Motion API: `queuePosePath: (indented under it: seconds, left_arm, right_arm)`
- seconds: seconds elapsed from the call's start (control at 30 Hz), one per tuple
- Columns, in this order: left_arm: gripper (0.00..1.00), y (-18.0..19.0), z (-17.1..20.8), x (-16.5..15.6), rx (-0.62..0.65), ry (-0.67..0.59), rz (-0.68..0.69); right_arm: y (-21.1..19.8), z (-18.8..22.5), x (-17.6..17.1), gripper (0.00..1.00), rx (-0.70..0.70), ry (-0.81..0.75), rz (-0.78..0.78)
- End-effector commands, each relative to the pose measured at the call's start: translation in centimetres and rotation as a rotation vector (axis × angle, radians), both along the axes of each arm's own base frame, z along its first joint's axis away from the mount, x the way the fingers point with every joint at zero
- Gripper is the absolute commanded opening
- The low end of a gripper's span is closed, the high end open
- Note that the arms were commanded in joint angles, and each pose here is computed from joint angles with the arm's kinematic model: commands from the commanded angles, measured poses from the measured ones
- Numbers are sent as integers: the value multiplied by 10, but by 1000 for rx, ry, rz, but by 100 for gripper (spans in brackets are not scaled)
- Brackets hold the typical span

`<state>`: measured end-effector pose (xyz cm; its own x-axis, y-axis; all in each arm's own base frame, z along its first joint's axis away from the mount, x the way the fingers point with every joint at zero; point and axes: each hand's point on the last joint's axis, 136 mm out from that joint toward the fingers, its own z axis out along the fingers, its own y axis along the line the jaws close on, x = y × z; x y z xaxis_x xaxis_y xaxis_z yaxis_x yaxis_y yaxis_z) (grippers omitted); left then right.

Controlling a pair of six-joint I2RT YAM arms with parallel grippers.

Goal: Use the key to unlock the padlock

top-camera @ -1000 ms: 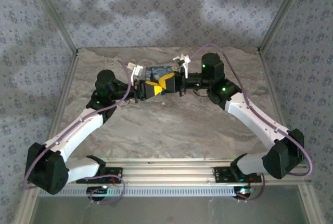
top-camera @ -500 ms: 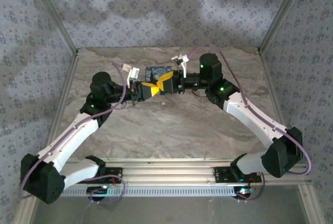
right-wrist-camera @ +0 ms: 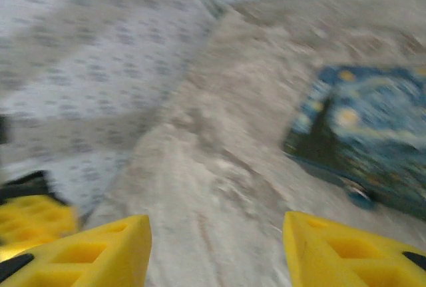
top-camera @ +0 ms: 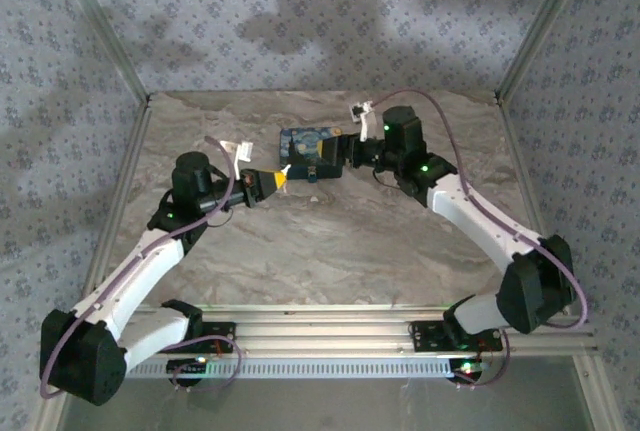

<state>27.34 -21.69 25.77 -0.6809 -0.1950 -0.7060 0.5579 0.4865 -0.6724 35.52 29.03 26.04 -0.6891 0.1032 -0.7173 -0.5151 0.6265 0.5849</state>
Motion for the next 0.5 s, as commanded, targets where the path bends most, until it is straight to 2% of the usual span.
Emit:
queuePosePath:
  seconds: [0.0, 0.1, 0.23, 0.47]
  left_arm:
    - [0, 15, -18, 7, 49, 36, 76]
    - [0, 29, -42, 15, 93, 116, 133]
    - [0, 36, -69, 24, 131, 225, 134]
    - [0, 56, -85, 44, 141, 274, 200]
  right_arm:
    - [-13, -68, 16, 55, -158, 145, -165]
    - [-5, -105, 25, 55, -267, 178, -208]
    - [12, -135, 40, 55, -365, 185, -242]
    - [29, -171, 66, 55, -448, 182, -322]
